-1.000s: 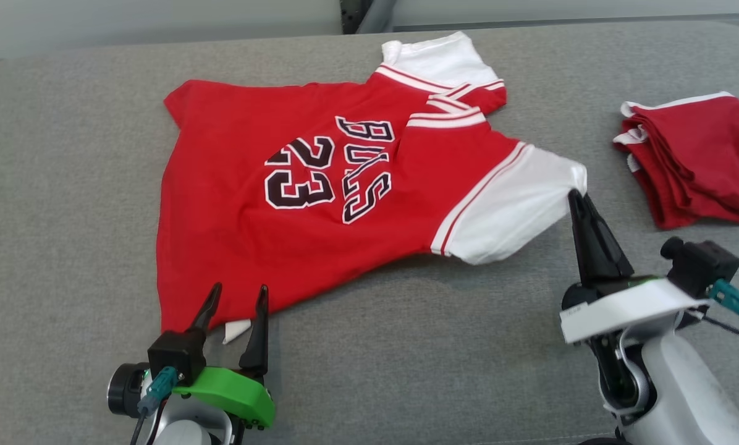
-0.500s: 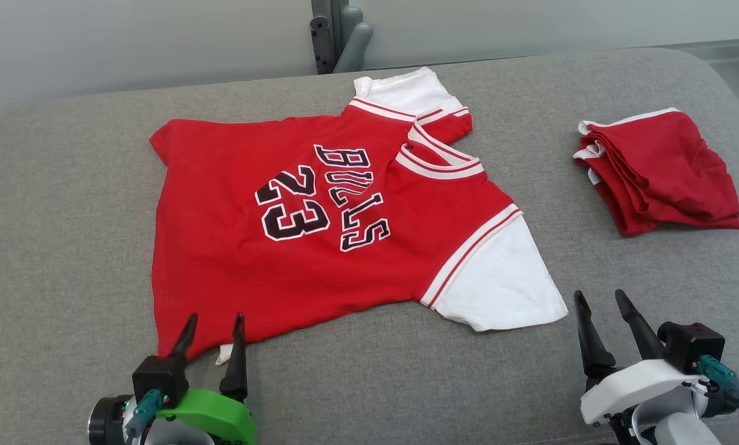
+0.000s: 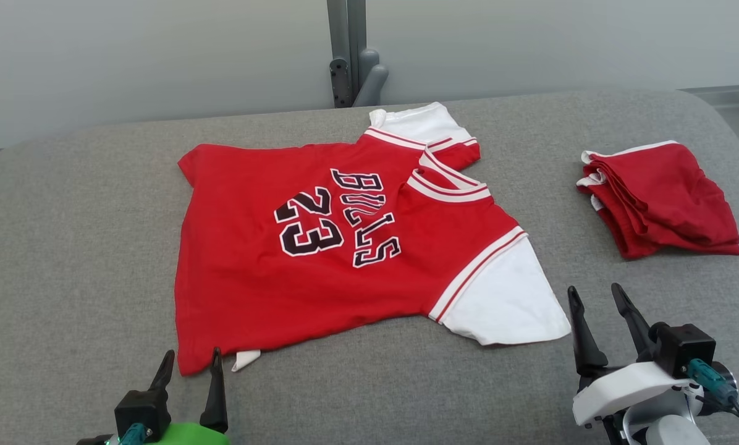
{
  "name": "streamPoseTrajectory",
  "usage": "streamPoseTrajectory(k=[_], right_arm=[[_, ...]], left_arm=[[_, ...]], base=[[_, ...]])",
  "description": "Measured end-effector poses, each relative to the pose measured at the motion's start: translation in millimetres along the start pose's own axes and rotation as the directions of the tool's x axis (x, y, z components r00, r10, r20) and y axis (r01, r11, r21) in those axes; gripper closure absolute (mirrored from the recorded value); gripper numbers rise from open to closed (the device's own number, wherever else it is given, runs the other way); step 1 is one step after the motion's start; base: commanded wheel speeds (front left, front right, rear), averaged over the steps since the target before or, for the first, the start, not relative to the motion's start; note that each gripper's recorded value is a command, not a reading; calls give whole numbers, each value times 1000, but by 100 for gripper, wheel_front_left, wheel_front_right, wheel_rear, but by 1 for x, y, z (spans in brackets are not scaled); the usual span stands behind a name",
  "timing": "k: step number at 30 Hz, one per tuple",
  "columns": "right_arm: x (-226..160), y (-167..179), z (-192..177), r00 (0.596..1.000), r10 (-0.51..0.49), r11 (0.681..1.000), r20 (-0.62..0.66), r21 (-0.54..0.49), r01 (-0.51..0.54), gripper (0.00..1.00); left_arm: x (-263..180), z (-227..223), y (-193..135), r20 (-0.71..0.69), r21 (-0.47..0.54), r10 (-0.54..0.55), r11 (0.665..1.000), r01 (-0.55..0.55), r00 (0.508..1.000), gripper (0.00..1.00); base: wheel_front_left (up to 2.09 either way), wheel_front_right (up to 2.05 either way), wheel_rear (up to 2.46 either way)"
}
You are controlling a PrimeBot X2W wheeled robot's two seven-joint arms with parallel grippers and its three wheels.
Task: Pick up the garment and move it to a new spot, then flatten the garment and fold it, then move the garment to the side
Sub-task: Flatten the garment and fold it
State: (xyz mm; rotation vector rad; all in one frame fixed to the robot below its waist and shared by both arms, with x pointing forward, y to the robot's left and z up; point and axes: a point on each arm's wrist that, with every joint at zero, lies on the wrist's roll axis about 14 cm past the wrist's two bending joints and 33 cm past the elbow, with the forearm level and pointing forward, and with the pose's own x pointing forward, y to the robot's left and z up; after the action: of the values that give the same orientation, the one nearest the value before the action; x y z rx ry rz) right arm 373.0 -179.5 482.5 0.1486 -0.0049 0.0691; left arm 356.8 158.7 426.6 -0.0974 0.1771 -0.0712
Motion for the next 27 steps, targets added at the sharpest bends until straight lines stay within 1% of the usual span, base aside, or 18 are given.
streamPoseTrajectory(k=[5, 13, 17, 22, 27], right_arm=[[-3, 8, 5, 1000, 15, 1000, 17, 5, -15, 0], [-4, 13, -2, 1000, 27, 1000, -2, 10, -27, 0], [-1, 12, -12, 999, 25, 1000, -33, 11, -24, 0], [12, 5, -29, 996, 11, 1000, -85, -1, -11, 0], [20, -4, -49, 989, -13, 1000, -145, -3, 13, 0]], left_arm=[[-10, 4, 6, 18, 2, 16, 1000, -16, 1000, 0], [-13, 2, 8, 15, -2, 23, 1000, -23, 1000, 0], [-10, -3, 9, -2, -19, 31, 999, -31, 1000, 0], [8, -6, 9, -20, -45, 33, 998, -34, 999, 0], [20, -23, 15, -79, -62, 60, 996, -65, 995, 0]], base=[[0, 0, 0], [0, 0, 0], [0, 0, 0], [0, 0, 0], [0, 0, 0]])
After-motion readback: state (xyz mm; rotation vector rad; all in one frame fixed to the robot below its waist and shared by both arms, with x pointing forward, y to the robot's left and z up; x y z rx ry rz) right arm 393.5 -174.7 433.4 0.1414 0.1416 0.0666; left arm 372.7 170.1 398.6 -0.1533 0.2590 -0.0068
